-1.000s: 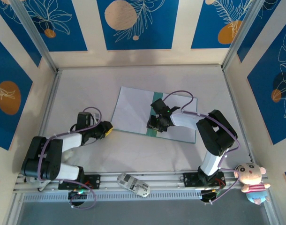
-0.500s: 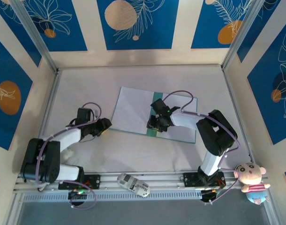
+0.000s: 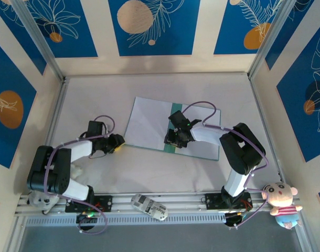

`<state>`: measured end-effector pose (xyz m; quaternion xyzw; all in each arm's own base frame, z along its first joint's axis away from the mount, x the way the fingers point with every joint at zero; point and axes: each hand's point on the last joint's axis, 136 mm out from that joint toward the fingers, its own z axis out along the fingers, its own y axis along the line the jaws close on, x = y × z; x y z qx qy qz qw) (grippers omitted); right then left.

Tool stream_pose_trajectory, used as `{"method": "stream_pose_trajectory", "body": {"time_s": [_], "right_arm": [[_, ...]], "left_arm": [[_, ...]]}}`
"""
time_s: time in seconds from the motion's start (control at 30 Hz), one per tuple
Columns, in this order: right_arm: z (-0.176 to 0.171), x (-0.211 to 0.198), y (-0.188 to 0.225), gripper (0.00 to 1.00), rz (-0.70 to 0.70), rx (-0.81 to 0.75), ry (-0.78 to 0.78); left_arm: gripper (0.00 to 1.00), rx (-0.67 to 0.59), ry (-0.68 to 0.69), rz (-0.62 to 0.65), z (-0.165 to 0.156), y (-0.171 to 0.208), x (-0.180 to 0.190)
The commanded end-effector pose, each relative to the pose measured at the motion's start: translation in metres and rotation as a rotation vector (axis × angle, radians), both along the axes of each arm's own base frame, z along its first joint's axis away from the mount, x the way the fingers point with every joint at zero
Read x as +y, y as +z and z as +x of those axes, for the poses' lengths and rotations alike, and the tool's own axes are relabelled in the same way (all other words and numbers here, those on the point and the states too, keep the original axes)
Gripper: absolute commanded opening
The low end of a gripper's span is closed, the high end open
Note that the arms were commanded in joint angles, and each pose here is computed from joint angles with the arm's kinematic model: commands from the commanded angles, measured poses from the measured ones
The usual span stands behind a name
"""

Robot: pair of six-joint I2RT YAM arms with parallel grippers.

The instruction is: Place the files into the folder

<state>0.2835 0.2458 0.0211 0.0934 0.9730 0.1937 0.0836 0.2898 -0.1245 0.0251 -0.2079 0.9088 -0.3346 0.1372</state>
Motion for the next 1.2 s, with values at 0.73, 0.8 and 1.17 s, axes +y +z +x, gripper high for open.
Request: {"method": "stream_pose_trajectory", "body": {"time_s": [0.73, 0.8, 1.17], "right_arm": [[-0.025, -0.002, -0.009, 0.36, -0.041, 0.053, 0.067], [-0.023, 0.003, -0.002, 0.36, -0.02, 0.048, 0.07], [-0.001, 0.024, 0.101, 0.4, 0.098, -0.087, 0.117]], "left_arm": [[0.18, -0.122, -0.02, -0.105, 0.028, 0.027, -0.015], [0.12, -0.135, -0.022, -0.115, 0.028, 0.033, -0.016], [0.01, -0.232, -0.006, -0.118, 0.027, 0.081, -0.011]]}}
